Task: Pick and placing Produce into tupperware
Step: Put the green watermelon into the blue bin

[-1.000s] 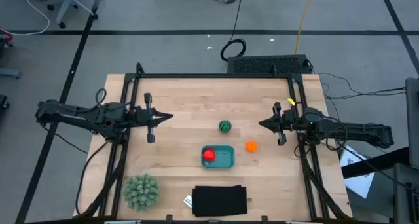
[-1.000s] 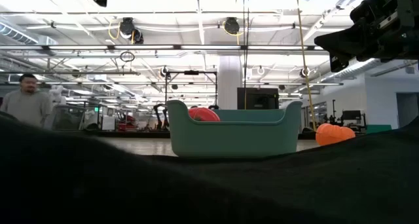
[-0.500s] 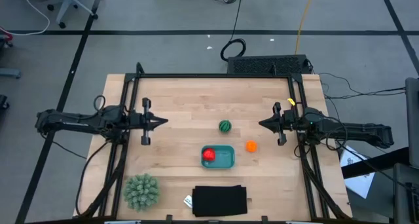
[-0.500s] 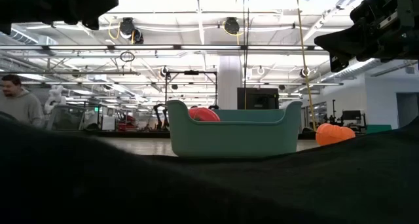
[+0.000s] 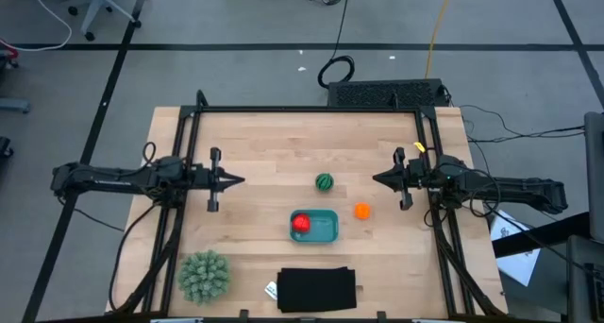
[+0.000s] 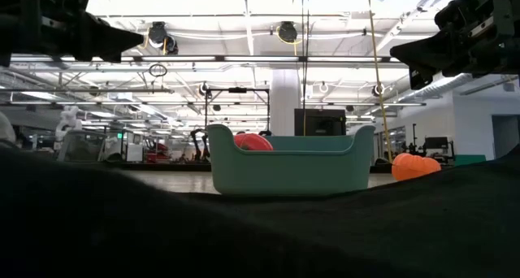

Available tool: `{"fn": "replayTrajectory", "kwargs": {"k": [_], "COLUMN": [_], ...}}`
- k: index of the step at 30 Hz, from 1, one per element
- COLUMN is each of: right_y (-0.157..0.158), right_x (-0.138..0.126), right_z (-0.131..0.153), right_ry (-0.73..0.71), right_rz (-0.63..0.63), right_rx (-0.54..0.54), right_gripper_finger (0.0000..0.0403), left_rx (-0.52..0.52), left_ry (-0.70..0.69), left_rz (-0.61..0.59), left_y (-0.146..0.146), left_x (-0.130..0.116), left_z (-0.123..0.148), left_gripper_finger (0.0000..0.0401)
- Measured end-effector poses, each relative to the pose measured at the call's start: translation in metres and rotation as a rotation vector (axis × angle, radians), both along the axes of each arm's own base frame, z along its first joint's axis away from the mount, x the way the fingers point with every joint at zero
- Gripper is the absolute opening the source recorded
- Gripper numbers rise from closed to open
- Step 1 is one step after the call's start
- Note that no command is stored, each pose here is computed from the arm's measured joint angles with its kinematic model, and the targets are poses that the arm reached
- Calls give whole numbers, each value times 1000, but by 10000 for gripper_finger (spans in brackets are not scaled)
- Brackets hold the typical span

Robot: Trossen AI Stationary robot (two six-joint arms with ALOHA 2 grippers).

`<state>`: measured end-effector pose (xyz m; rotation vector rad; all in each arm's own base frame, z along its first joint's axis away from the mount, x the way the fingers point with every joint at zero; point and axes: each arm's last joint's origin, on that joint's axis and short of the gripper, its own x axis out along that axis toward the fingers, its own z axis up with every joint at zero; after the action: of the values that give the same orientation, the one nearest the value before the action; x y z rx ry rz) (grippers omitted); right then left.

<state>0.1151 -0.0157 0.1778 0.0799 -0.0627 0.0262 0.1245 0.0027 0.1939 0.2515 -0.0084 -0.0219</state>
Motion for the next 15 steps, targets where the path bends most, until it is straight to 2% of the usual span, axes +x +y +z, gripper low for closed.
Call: {"fn": "replayTrajectory", "kwargs": {"k": [15], "right_y": [0], "right_x": [0], "right_z": [-1], "right_ry": [7], "right_rz": [0], "right_rx": [4], "right_gripper_finger": [0], "left_rx": [-3], "left_ry": [35], "left_rz": [18], "left_y": [6], "left_x": [-1], "left_z": [-11], "left_gripper_finger": [1]}}
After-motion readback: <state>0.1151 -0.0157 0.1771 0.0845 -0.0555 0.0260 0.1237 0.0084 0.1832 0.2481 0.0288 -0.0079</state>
